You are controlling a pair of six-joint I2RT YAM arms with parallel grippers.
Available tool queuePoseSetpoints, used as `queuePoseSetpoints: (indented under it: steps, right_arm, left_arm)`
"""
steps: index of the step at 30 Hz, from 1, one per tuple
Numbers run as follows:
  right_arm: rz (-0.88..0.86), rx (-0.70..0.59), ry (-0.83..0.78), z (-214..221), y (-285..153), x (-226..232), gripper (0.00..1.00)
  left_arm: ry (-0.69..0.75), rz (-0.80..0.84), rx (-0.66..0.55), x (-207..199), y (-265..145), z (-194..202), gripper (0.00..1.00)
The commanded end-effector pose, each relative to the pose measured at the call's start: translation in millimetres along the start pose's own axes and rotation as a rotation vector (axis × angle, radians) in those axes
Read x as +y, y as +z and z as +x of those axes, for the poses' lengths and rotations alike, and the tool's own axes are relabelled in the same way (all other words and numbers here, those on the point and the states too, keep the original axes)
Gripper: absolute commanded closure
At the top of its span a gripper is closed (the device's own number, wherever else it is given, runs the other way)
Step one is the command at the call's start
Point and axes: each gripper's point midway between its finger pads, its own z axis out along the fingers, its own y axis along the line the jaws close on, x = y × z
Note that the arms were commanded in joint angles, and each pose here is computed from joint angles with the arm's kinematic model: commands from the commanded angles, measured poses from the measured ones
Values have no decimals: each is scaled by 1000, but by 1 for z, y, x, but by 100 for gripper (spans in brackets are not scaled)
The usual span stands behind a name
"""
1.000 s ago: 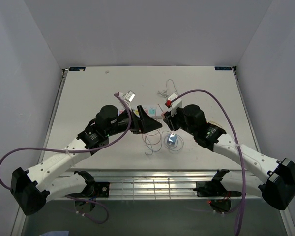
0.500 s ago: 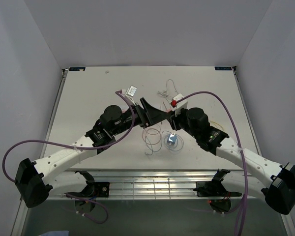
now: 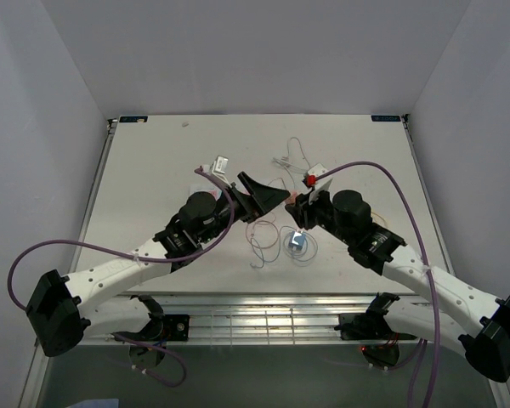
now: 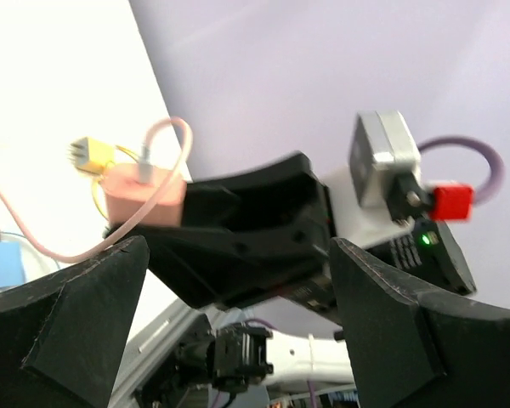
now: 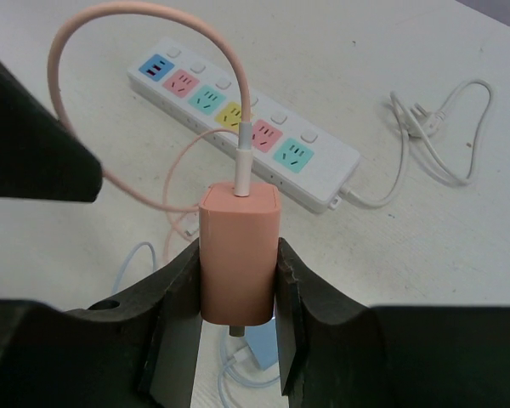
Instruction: Insert the plug
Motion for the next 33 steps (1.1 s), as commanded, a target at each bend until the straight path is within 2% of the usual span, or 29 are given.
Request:
queuePoseSetpoints:
  steps: [1,6,21,25,33]
  right_arm:
    - [-101,-96,24,-23,-9,19,92]
    - [-235,-102,21,-23,-16,42,92]
    - [-228,-185,-11,-46,-15,41,92]
    - [-230,-200,-13,-52,-16,41,92]
    - [-236,-175,-11,-51,-12,42,92]
  left_arm:
    - [-6,-42,-124,4,-5,-23,2]
    - [2,-57,-112,8,2,-21,2]
    - [52,-110,-26,28,9,0,2]
    - [68,-123,-35,30,8,-2,2]
    - [125,-109,-1,25,14,7,3]
